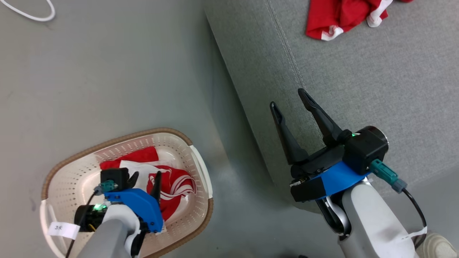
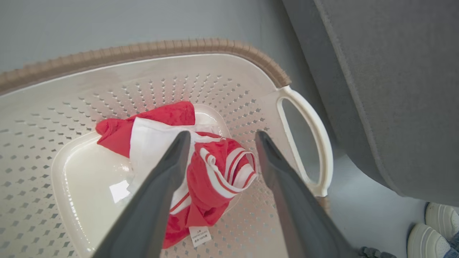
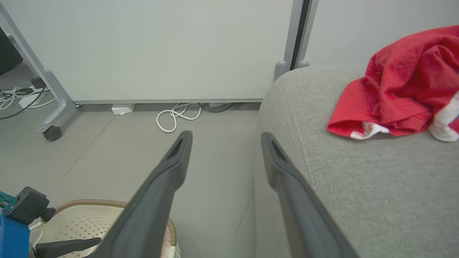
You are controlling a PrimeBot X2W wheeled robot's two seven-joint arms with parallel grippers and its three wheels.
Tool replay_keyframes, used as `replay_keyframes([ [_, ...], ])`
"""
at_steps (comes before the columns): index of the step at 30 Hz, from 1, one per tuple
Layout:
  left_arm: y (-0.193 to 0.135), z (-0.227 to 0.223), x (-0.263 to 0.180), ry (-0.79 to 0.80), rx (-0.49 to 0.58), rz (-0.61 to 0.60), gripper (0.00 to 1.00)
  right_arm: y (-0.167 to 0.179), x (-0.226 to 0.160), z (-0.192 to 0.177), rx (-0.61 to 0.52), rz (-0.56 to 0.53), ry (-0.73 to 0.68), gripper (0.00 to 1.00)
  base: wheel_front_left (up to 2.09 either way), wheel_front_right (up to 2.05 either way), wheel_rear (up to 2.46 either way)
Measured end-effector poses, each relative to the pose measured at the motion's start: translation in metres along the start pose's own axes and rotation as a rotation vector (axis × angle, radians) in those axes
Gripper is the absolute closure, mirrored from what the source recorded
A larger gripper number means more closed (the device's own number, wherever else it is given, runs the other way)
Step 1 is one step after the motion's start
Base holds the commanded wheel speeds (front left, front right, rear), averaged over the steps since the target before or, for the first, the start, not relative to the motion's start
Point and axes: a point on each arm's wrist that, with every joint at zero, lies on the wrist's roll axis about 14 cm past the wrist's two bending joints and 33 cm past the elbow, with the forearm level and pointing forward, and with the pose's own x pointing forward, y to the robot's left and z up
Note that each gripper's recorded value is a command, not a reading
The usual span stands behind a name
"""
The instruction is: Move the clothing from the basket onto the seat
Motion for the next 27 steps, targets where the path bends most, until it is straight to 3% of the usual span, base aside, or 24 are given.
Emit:
replay_keyframes([
  [10, 0.017, -0.039, 0.041, 0.195, -0.069, 0.032, 0.0, -0.021, 0.005, -0.02, -0.007, -0.047, 0.039, 0.0, 0.0, 0.0, 0.0],
  [19, 0.03, -0.071, 0.047, 0.341, -0.104, 0.092, 0.01, -0.021, 0.01, -0.035, 0.011, -0.045, 0.071, 0.0, 0.0, 0.0, 0.0],
  [20, 0.03, -0.073, 0.046, 0.356, -0.101, 0.092, 0.61, -0.021, 0.01, -0.036, 0.013, -0.043, 0.072, 0.0, 0.0, 0.0, 0.0],
  [21, 0.03, -0.073, 0.047, 0.355, -0.098, 0.088, 1.0, -0.02, 0.011, -0.036, 0.013, -0.041, 0.072, 0.0, 0.0, 0.0, 0.0],
  [27, 0.026, -0.069, 0.046, 0.352, -0.103, 0.066, 1.0, -0.018, 0.014, -0.03, 0.011, -0.031, 0.052, 0.0, 0.0, 0.0, 0.0],
])
